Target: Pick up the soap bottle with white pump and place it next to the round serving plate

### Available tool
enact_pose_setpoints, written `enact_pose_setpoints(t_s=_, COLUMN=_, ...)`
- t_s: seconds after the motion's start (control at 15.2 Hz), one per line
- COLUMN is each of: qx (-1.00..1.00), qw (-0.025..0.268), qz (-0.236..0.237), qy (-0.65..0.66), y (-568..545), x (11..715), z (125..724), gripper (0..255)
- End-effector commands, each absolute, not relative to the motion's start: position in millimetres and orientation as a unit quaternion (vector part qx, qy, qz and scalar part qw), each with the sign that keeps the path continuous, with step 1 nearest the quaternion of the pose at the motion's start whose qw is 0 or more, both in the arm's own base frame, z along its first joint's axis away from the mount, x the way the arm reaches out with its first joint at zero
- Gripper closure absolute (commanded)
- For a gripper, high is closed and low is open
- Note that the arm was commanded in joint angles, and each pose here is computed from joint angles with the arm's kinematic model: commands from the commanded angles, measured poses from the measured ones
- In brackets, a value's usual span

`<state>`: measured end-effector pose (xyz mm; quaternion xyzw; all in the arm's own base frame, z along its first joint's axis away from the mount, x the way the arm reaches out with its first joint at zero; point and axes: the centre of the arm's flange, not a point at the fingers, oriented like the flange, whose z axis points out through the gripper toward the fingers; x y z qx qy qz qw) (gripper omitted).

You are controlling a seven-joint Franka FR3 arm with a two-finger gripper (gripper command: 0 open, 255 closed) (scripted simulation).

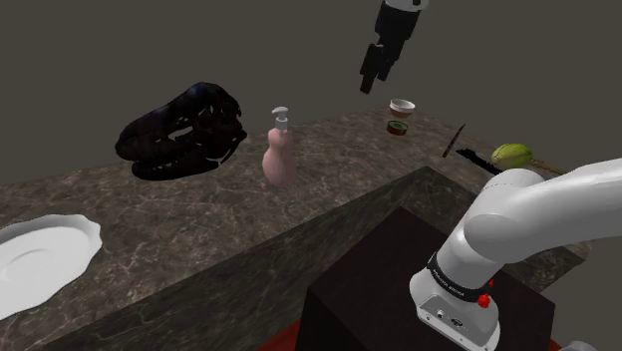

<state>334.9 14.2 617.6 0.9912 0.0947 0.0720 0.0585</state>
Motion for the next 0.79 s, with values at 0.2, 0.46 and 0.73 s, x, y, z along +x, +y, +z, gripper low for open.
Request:
enact_pose_setpoints(t_s=0.2, qx=0.992, qw=0.052, qz=0.088, qy=0.074, y=21, x=350, z=584, gripper=0)
enact_pose_setpoints(t_s=0.46, qx=0.992, qw=0.044, qz=0.110, qy=0.046, y=31, x=372, z=540, gripper=0)
enact_pose_setpoints(t_s=0.73, qx=0.991, qw=0.036, qz=0.131, qy=0.018, y=40, x=397, z=497, gripper=0)
